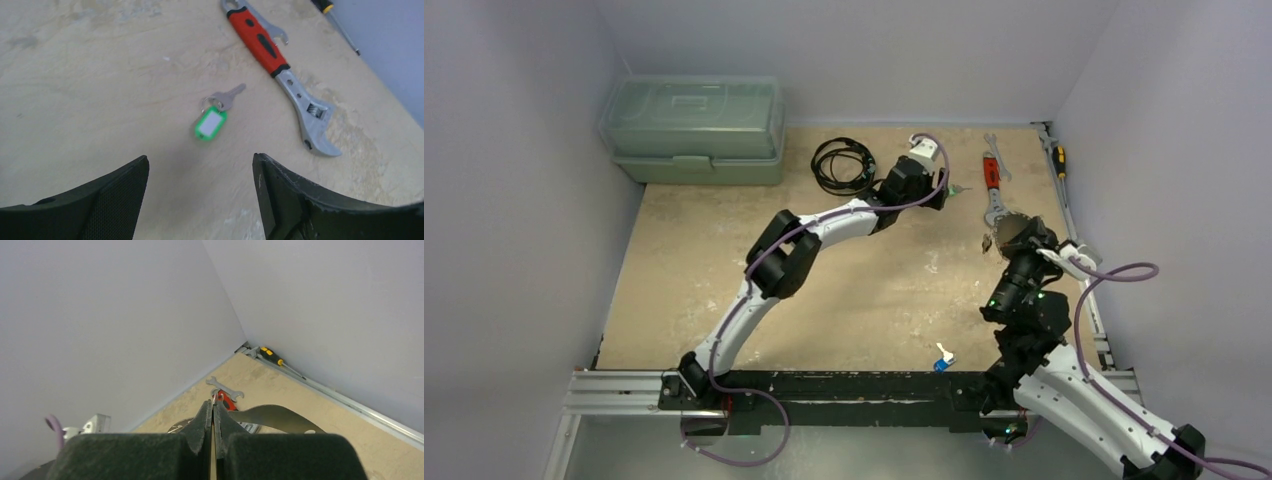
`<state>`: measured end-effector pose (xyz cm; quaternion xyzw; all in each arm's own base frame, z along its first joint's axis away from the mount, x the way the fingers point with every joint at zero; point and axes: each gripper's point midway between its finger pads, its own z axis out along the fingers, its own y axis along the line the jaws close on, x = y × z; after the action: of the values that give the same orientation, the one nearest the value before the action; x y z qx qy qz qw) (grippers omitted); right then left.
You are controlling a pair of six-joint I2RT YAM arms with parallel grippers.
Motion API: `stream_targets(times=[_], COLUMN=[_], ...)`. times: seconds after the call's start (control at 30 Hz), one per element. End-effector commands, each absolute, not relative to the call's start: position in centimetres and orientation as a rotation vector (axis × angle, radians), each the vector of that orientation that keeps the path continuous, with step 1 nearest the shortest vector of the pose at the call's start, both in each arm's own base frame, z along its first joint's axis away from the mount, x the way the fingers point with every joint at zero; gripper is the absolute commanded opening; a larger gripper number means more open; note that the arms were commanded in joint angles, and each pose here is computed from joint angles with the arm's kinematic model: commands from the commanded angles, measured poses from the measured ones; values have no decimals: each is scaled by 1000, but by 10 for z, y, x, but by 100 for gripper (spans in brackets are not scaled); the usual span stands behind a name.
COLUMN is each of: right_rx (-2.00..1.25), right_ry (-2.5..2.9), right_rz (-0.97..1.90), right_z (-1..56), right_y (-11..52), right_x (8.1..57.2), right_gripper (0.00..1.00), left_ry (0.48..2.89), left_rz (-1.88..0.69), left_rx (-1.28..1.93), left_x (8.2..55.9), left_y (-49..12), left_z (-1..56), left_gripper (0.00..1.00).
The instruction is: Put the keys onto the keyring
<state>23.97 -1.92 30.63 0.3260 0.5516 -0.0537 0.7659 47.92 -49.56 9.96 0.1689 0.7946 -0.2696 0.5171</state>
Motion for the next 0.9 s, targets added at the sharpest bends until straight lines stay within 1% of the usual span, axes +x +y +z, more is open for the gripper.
stream_targets(times=[0.0, 0.17, 0.33, 0.4, 0.57, 0.67, 0.7, 0.8, 0.87], right_rx=[776, 762, 748, 743, 718, 707, 704, 694, 686], right_ry=[1139, 1141, 1139, 1140, 1148, 1147, 1147, 1151, 1154], right_rz=[-69, -31, 17, 25, 46, 60, 64, 69, 71], right_z=[317, 318, 320, 320, 322, 324, 324, 325, 326], right_y=[-28, -23, -18, -17, -11, -9, -9, -7, -5], right_x=[232, 234, 235, 235, 238, 239, 239, 240, 241], right_gripper=[0, 0, 0, 0, 0, 0, 0, 0, 0], left_ry=[1754, 1628, 1532, 1522, 1600, 1661, 1681, 1747, 1775], left_rz=[-902, -1026, -1115, -1146, -1006, -945, -920, -781, -709], left_rx=[394, 329, 164, 145, 66, 120, 146, 227, 275], left_x=[498, 514, 527, 527, 539, 538, 536, 529, 523], left_y=[-538, -565, -567, -572, -560, -561, -563, -560, -557], left_z=[127, 124, 113, 109, 81, 66, 63, 56, 53], left_gripper=[74, 69, 60, 59, 57, 50, 49, 50, 52])
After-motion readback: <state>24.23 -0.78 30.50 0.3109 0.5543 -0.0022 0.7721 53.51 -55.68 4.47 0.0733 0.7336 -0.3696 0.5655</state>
